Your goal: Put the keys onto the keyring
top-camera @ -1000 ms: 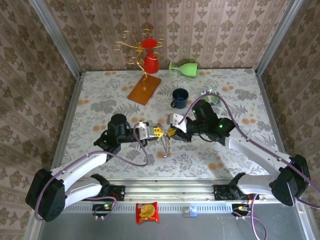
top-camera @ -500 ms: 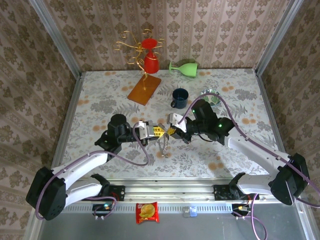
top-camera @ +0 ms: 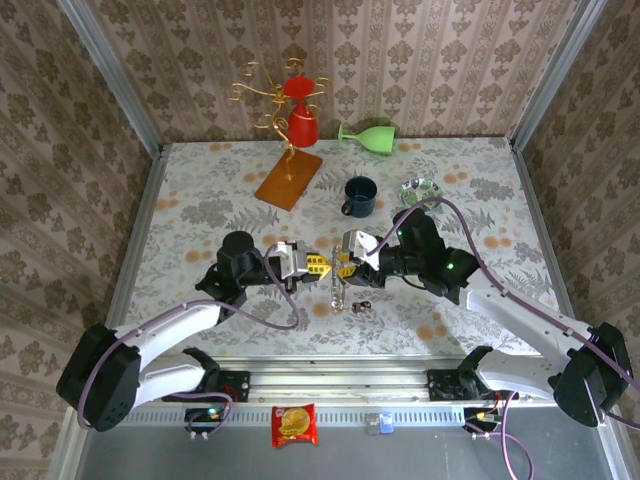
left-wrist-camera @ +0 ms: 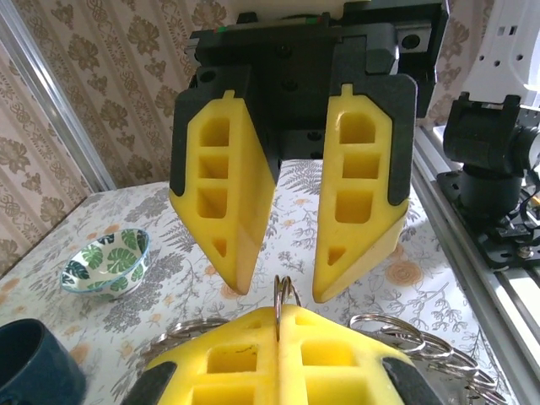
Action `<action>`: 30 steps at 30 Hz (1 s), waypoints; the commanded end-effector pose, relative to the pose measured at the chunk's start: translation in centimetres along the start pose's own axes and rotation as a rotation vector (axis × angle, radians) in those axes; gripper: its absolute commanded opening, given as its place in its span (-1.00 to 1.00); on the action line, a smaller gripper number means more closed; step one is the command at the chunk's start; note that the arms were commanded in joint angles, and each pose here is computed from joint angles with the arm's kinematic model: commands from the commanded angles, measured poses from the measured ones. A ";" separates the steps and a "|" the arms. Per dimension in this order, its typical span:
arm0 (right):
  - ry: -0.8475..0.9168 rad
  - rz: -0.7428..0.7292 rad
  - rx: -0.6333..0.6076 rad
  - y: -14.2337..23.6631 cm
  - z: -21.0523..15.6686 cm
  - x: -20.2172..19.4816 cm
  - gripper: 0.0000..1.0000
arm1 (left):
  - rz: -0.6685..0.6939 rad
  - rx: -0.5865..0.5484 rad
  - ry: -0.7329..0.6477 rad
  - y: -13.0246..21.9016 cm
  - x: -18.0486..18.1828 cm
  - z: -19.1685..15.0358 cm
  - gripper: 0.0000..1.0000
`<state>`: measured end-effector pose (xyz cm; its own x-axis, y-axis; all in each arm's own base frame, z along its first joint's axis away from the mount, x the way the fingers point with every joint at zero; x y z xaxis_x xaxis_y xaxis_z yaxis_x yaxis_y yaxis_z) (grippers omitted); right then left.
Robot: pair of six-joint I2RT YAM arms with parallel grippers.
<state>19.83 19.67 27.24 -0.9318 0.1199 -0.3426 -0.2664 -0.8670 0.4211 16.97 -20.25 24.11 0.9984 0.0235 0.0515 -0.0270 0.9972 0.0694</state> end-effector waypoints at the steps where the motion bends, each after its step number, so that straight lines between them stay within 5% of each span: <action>1: 0.016 -0.012 -0.061 0.3 0.6 -0.1 -0.39 | -0.058 -0.057 -0.020 0.1 -0.5 1.0 -1.00; 16: -0.004 0.035 -0.112 -0.5 0.8 -0.3 -0.62 | -0.092 -0.070 -0.002 -0.1 -0.6 1.2 -1.00; 23: 0.014 0.035 -0.100 -0.6 0.9 -0.4 -1.00 | -0.060 -0.066 0.006 -0.1 -0.3 1.2 -1.00; 26: 0.036 0.024 -0.048 -0.2 0.9 -0.4 -1.00 | 0.015 -0.035 0.010 0.1 0.0 0.8 -0.44; 30: 0.075 0.036 0.051 0.1 0.9 -0.5 -1.00 | 0.048 0.071 -0.005 0.0 0.1 0.8 -0.37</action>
<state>19.94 19.97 26.95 -0.9417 0.0731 -0.3285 -0.2207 -0.8710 0.4390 17.03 -20.19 24.04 0.9985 0.0536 0.0106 -0.0544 0.9946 0.0880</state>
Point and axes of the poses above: each hand's point on the last joint's axis, 136 mm out from that joint toward the fingers, its own y axis back along the fingers, its own x axis along the line the jaws close on, z = x × y, the point moved 10 cm from there along y, back along the fingers, and after that the axes turned 11 degrees about y, right-handed, at the moved point
